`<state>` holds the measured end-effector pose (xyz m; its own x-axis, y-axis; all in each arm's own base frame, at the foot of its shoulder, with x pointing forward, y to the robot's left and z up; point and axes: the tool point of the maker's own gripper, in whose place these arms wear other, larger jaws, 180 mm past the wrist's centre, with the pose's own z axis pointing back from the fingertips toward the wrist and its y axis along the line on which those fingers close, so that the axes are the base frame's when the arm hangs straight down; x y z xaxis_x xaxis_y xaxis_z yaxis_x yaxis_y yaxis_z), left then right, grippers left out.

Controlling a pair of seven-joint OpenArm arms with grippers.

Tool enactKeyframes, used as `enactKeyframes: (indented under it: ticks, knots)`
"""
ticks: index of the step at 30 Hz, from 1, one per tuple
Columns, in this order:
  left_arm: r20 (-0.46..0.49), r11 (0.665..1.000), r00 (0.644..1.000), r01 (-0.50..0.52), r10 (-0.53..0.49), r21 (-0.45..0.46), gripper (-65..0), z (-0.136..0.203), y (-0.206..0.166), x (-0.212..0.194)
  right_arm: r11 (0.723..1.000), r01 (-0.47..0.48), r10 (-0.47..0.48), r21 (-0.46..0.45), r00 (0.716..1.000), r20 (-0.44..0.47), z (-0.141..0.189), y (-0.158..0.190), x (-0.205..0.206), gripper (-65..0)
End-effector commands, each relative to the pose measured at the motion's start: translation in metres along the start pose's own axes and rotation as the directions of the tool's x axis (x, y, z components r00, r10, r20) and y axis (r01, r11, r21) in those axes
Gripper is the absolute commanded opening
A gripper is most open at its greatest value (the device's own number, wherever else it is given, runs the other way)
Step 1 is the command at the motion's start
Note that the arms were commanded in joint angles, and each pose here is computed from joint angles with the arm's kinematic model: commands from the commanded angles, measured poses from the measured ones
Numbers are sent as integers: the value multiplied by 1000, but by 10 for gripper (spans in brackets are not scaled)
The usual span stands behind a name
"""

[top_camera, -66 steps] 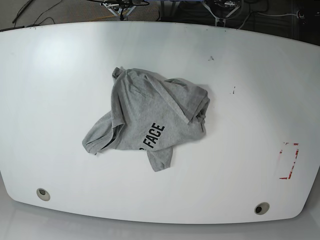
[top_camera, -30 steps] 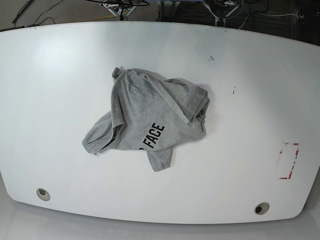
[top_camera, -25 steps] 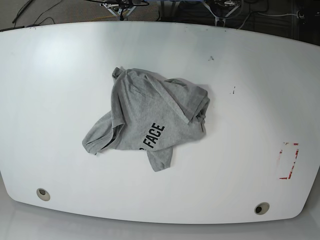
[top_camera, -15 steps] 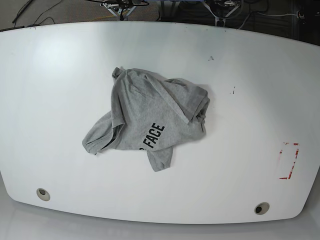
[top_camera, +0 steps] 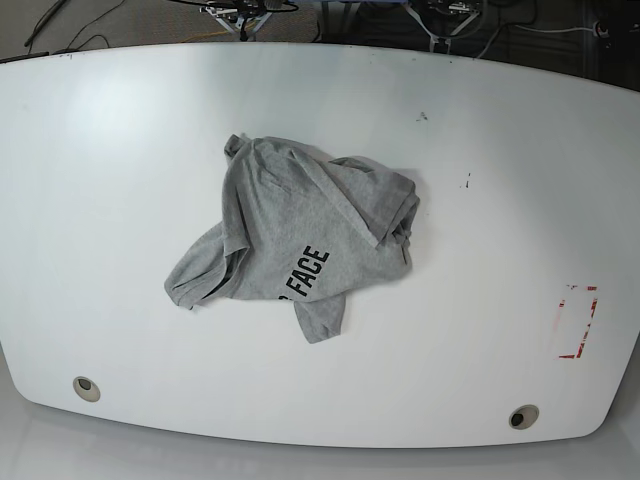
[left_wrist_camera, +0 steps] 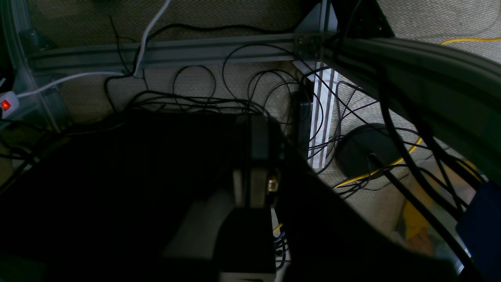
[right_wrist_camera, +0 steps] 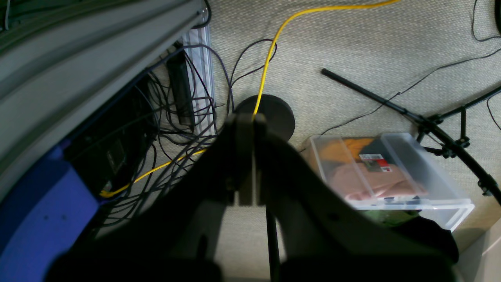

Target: Layout the t-shirt on the table in an organized manner, then fold the t-shirt properly

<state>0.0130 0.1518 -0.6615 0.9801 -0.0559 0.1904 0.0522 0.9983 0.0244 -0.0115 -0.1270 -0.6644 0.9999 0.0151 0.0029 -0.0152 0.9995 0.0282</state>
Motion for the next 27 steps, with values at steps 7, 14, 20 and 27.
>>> enactKeyframes:
  ticks: [7, 14, 20, 27]
  knots:
    - [6, 1000, 1000, -1, 1, 4, -648, 0, 0, 0, 1000, -2, 2, -1, 1000, 2, 0, -2, 0, -650]
    - [1, 1000, 1000, 10, -10, 4, -645, 1, 1, -2, 1000, -1, 1, -1, 1000, -2, 0, -1, -2, -650]
    - [-5, 1000, 1000, 11, -11, 1, -645, 1, 0, -4, 1000, -3, 3, -4, 1000, -1, 0, -2, -1, -650]
    - [-4, 1000, 1000, 9, -9, 2, -645, 1, 0, -4, 1000, -7, 7, -4, 1000, -3, 0, -2, -1, -650]
